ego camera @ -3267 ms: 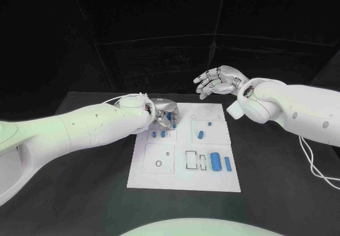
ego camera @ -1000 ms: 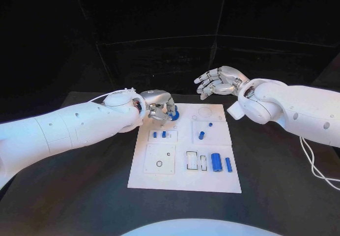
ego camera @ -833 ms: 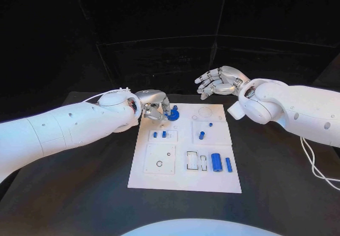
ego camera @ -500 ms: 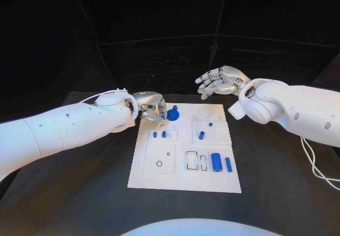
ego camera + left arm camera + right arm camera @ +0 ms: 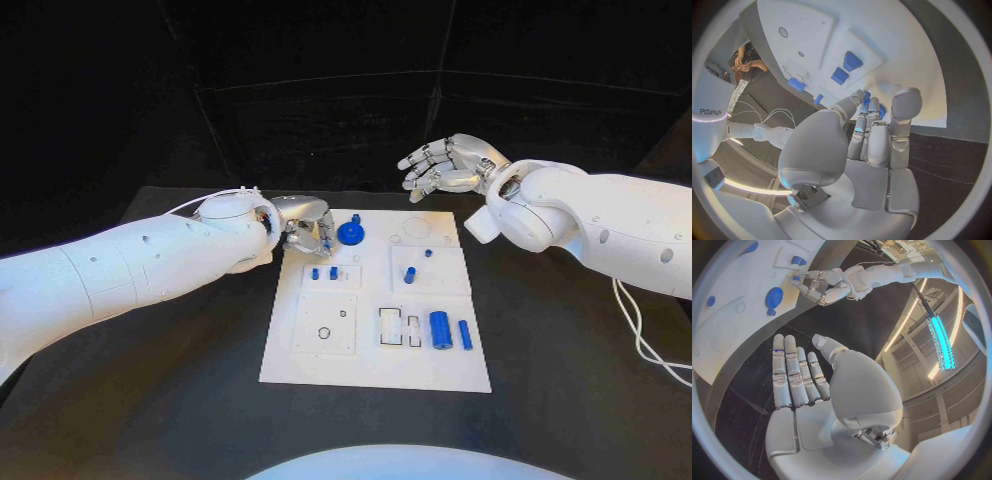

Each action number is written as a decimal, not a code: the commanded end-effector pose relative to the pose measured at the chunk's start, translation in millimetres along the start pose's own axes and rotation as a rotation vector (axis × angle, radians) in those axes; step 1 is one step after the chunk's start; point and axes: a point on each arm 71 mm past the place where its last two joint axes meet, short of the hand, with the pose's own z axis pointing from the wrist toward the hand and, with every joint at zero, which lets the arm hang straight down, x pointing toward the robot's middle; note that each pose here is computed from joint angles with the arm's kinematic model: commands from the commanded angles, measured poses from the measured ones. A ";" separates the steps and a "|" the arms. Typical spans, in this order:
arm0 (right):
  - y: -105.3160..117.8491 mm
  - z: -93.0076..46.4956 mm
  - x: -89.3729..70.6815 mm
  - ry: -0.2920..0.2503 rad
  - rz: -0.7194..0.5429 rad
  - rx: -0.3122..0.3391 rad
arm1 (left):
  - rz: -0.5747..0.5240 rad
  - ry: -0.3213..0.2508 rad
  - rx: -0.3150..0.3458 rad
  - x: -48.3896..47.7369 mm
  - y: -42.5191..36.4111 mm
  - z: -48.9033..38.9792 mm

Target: Assemble the parts on the task board

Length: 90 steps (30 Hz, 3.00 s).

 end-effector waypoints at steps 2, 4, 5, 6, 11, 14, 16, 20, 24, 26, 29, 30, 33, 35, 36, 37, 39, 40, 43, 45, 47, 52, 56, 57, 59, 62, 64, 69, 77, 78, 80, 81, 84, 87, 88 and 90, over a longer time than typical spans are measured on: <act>1.9 0.1 -1.1 -0.003 -0.001 -0.014 | -0.007 0.042 -0.006 2.9 0.7 0.7; 1.9 0.1 -1.0 -0.002 -0.001 -0.015 | -0.007 0.046 -0.007 3.4 0.4 1.4; 2.0 0.2 -1.0 -0.002 -0.001 -0.015 | -0.007 0.047 -0.007 3.6 0.1 1.7; 2.0 0.2 -1.0 -0.002 -0.001 -0.015 | -0.007 0.047 -0.007 3.7 -0.1 2.1; 2.1 0.2 -0.8 -0.002 -0.001 -0.015 | -0.007 0.047 -0.005 4.0 -1.2 3.7; 2.1 0.2 -0.8 -0.002 -0.001 -0.015 | -0.006 0.045 -0.004 4.0 -1.8 4.7; 2.1 0.2 -0.7 -0.002 0.000 -0.015 | -0.006 0.044 -0.004 4.0 -2.2 5.4; 2.2 0.2 -0.6 -0.002 0.000 -0.015 | -0.006 0.042 -0.002 3.9 -3.0 6.2; 2.3 0.3 -0.5 -0.001 0.000 -0.016 | -0.006 0.042 0.000 4.0 -4.0 7.0; 2.3 0.4 -0.4 -0.001 0.000 -0.016 | -0.006 0.042 0.001 4.2 -4.7 7.6; 2.5 0.5 -0.2 0.000 0.000 -0.016 | -0.006 0.044 0.003 4.4 -5.8 8.3; 2.5 0.5 -0.2 0.000 0.000 -0.016 | -0.006 0.045 0.003 4.5 -5.9 8.4; 2.4 0.5 -0.2 0.000 0.000 -0.016 | -0.006 0.050 0.002 4.9 -6.4 8.7; 2.3 0.5 -0.3 -0.001 0.000 -0.015 | -0.009 0.054 -0.001 5.2 -6.2 8.7; 2.3 0.5 -0.3 -0.001 0.000 -0.015 | -0.009 0.056 -0.003 5.3 -6.1 8.7; 2.3 0.4 -0.4 -0.001 0.000 -0.015 | -0.010 0.058 -0.005 5.5 -5.8 8.7; 2.3 0.4 -0.4 -0.001 0.000 -0.015 | -0.011 0.063 -0.009 5.8 -5.4 8.6; 2.3 0.4 -0.4 -0.001 0.000 -0.015 | -0.012 0.065 -0.010 6.0 -5.2 8.5; 2.3 0.5 -0.4 -0.001 0.000 -0.015 | -0.011 0.072 -0.015 6.4 -4.8 8.4; 2.3 0.5 -0.4 -0.001 0.000 -0.015 | -0.008 0.074 -0.017 6.6 -4.6 8.3; 2.2 0.5 -0.4 -0.001 0.000 -0.015 | -0.006 0.075 -0.018 6.6 -4.4 8.3; 2.1 0.3 -0.6 -0.001 0.000 -0.015 | -0.003 0.067 -0.019 6.0 -4.1 8.2; 2.0 0.3 -0.8 -0.002 -0.001 -0.014 | -0.001 0.055 -0.018 5.2 -4.1 8.2; 2.0 0.3 -0.8 -0.002 -0.001 -0.014 | -0.001 0.051 -0.018 4.9 -4.1 8.1; 1.9 0.3 -0.9 -0.002 -0.001 -0.014 | 0.000 0.043 -0.016 4.3 -4.2 8.1; 2.0 0.4 -0.8 -0.002 -0.001 -0.014 | 0.001 0.032 -0.012 3.5 -4.5 8.1; 2.0 0.5 -0.7 -0.001 -0.001 -0.014 | 0.001 0.026 -0.010 3.1 -4.5 8.0; 1.8 0.3 -1.0 -0.002 -0.001 -0.014 | 0.002 0.020 -0.008 2.7 -4.2 7.8; -0.7 -0.2 -4.8 -0.012 -0.020 -0.009 | -0.002 0.019 -0.017 2.2 0.6 3.6; -1.3 -0.2 -6.2 -0.016 -0.032 -0.011 | -0.003 0.018 -0.019 2.1 2.0 2.1; -2.8 -0.9 -9.8 -0.023 -0.074 -0.020 | -0.009 0.017 -0.027 1.6 6.0 -2.5; -3.8 -1.7 -11.9 -0.025 -0.103 -0.025 | -0.015 0.014 -0.031 1.0 8.6 -5.6; -6.5 -3.9 -16.8 -0.022 -0.185 -0.034 | -0.045 0.002 -0.046 -2.2 16.9 -15.2; -9.0 -5.9 -19.9 -0.012 -0.255 -0.035 | -0.077 -0.012 -0.058 -6.1 24.3 -24.2; -9.9 -6.7 -20.8 -0.008 -0.282 -0.033 | -0.094 -0.018 -0.062 -7.4 26.9 -27.4; -11.6 -8.4 -22.4 0.001 -0.336 -0.030 | -0.133 -0.035 -0.065 -9.6 31.0 -32.7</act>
